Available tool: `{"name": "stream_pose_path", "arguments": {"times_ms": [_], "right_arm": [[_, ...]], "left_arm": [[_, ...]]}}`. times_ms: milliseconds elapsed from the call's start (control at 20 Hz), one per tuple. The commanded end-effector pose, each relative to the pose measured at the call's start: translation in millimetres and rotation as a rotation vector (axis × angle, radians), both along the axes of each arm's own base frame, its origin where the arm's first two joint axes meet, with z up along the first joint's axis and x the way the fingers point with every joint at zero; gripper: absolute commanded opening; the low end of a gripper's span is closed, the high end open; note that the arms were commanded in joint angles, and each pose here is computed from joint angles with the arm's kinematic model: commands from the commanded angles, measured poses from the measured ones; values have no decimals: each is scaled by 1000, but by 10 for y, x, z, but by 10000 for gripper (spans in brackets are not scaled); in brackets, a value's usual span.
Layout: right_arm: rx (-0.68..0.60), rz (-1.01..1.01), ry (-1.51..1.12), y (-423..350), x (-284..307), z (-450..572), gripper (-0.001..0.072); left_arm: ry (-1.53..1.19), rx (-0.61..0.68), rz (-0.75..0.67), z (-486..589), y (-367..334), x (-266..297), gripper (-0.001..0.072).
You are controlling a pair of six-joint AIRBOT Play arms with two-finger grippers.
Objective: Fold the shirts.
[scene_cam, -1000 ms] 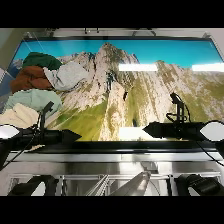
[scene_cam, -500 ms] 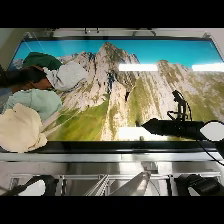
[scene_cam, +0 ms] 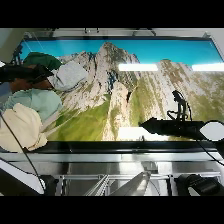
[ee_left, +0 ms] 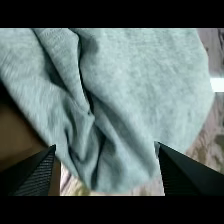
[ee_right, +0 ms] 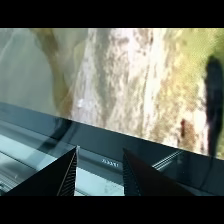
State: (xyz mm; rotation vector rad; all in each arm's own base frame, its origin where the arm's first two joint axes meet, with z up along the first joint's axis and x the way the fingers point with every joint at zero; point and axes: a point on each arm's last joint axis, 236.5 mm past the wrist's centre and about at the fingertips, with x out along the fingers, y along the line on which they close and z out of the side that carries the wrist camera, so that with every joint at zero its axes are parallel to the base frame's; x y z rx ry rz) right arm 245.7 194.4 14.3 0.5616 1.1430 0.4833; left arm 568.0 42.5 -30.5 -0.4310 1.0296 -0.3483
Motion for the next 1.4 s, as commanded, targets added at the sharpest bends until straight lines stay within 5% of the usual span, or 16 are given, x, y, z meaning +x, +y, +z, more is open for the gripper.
{"name": "stream_pose_path", "arguments": {"times_ms": [0,600,1200,1250,1300,1350], "right_arm": [[0,-1,1,-1,2,-3,318],[-1,-1,1,-2,2,-5,317],[-5,1,0,-9,2,-13,318],[-9,1,-2,-14,5,-16,317],[-12,-1,-5,-20,13,-19,318],[-11,-3,-7,-21,19,-16,317]], "left_arm": [[63,5,-17,-320,-79,147,715],[28,95,55,130,470,77,715],[11,103,-33,-302,-279,377,712],[15,100,-48,-265,-328,356,667],[28,97,-65,-247,-369,309,467],[48,91,-87,-243,-399,242,132]]}}
